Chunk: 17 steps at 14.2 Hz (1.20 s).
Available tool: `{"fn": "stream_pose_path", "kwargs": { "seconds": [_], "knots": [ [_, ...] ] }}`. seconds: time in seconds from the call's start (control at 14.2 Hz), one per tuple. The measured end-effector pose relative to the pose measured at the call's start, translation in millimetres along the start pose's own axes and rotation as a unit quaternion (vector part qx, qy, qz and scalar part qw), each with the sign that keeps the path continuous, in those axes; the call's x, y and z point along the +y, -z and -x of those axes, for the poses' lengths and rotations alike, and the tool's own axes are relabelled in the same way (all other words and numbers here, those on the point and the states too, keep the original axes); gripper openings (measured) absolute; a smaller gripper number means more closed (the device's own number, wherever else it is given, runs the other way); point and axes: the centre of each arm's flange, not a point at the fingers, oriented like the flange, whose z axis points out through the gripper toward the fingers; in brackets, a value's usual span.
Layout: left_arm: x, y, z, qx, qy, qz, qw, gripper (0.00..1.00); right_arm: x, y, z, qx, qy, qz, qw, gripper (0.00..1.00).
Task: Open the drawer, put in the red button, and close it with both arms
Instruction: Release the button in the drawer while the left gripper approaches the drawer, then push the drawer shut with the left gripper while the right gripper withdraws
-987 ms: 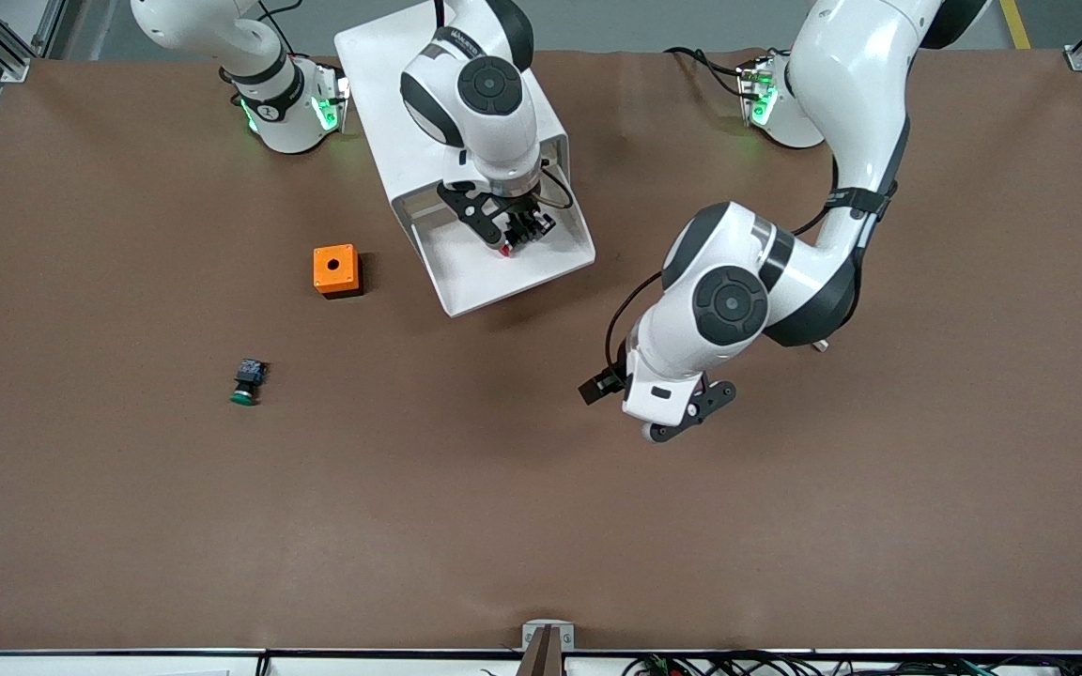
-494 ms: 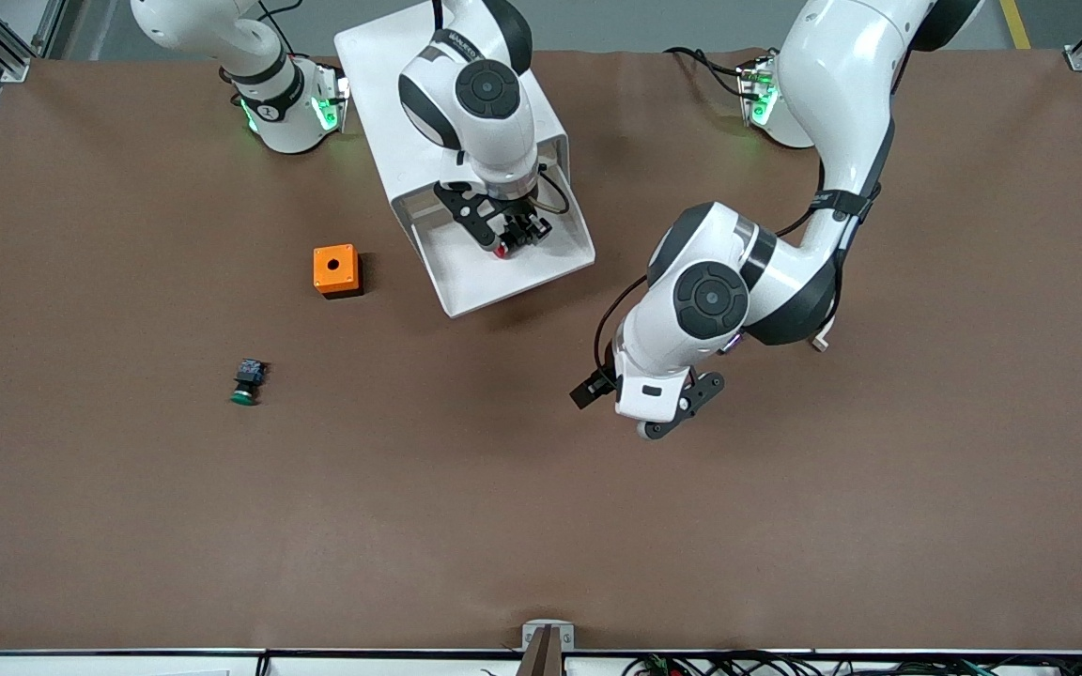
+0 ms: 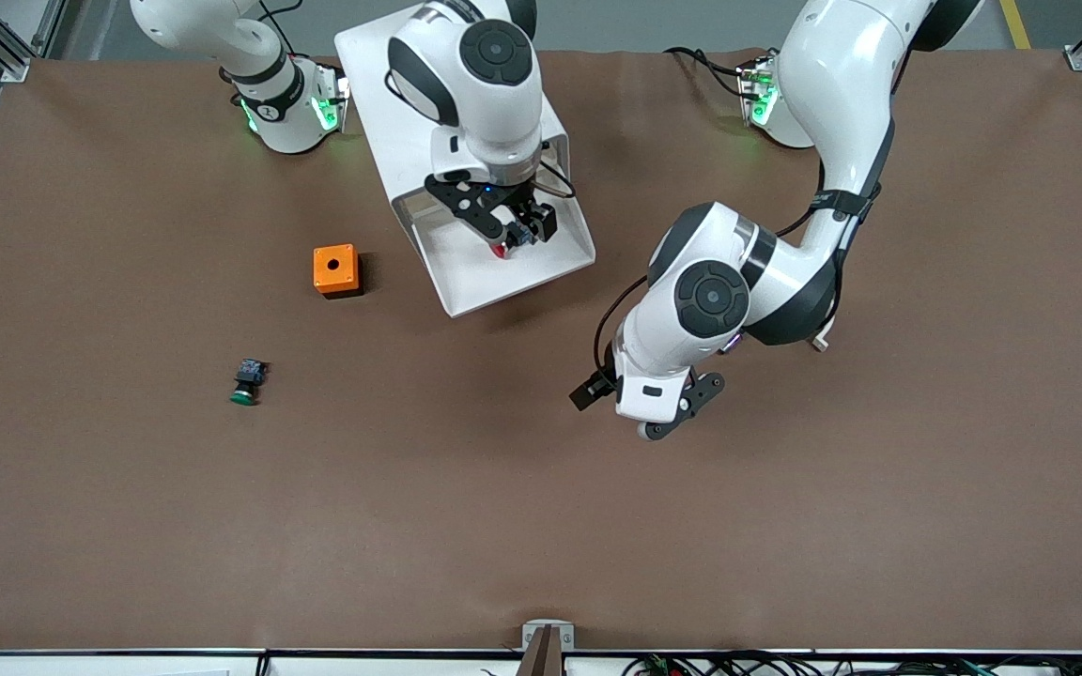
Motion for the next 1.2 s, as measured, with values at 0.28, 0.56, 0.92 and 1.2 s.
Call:
{"fn": "stream_pose_path", "kwargs": {
  "seconds": [0.28,0.56,0.92,1.2],
  "knots": [
    [4,-3,13,-0.002,-0.009,-0.002,1.000,1.00,15,40,-69,-0.012,0.066,0.026,0.997,1.00],
    [17,-21,67,-0.009,-0.045,-0.015,0.999,1.00,47,70,-150,-0.030,0.152,0.035,0.987,1.00],
    [21,-69,130,-0.023,-0.085,-0.051,0.995,1.00,130,105,-263,-0.054,0.243,0.027,0.968,1.00],
    [17,-94,157,-0.025,-0.105,-0.073,0.991,1.00,196,122,-326,-0.068,0.293,0.014,0.954,1.00]
  ]
}}
